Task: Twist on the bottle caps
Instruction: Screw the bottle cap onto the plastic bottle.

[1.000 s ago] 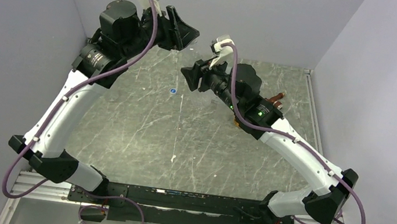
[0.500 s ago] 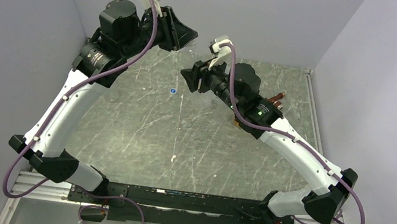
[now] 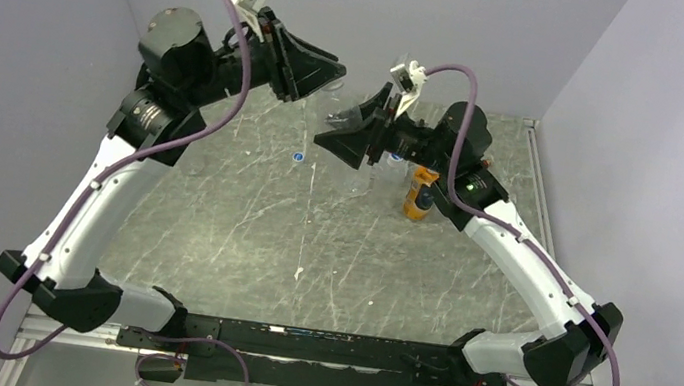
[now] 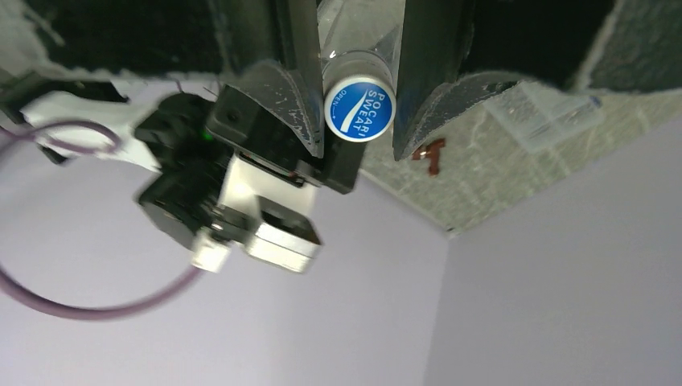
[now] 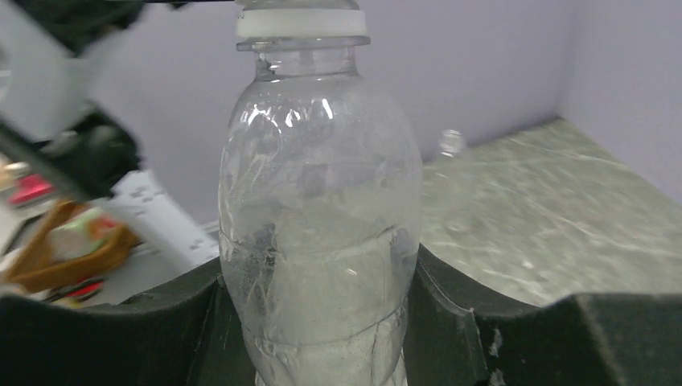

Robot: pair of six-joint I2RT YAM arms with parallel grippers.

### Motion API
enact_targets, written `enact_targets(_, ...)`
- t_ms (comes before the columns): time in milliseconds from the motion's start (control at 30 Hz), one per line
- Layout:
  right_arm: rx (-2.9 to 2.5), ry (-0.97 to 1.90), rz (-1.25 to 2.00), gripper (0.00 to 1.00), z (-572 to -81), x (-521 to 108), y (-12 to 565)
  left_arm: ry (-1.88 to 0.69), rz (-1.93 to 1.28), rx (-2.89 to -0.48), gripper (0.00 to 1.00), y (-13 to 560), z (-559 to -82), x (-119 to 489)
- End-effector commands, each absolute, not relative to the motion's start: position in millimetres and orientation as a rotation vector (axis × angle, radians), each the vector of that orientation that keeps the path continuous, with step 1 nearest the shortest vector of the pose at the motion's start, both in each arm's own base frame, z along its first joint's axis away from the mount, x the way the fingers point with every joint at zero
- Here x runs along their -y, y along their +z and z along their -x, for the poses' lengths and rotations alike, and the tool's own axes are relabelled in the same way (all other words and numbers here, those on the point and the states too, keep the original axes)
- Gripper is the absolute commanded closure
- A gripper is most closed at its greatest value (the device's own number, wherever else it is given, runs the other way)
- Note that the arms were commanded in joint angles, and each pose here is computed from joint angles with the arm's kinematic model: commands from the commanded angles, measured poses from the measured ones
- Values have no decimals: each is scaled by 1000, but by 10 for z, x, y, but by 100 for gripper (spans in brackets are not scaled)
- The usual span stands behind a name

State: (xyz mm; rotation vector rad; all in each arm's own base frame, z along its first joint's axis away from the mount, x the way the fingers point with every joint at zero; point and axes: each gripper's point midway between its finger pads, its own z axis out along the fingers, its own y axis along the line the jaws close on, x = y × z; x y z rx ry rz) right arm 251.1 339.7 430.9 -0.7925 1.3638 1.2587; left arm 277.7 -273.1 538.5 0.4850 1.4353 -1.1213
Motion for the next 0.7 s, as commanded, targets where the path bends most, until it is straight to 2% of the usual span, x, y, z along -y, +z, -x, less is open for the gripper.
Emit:
enact_targets(0, -1031, 1518, 1015, 75, -1876, -3329, 4867, -1333, -808, -1262, 93, 5537, -2027, 2852)
enact_targets(300, -923, 1702, 1186, 75, -1586, -3309, 4915, -1460, -1026, -1128, 95, 5578, -1560, 2828)
enact_targets(433, -921, 1718, 1224, 75, -1553, -3306, 4889, -1487, -1114, -1091, 93, 5563, -1401, 2791)
enact_targets(533, -940, 1689, 1226, 75, -1576, -3313, 4867, -1451, -1089, -1086, 78, 5601, -1410, 2753)
enact_targets(600, -988, 1651, 1203, 74, -1638, -3330, 4825, -1365, -982, -1107, 48, 5665, -1548, 2709)
enact_targets(633, -1018, 1625, 1186, 74, -1679, -3337, 4804, -1314, -914, -1124, 40, 5688, -1648, 2680)
enact_targets(667, -1035, 1589, 1170, 73, -1716, -3342, 4790, -1260, -847, -1134, 26, 5727, -1737, 2633)
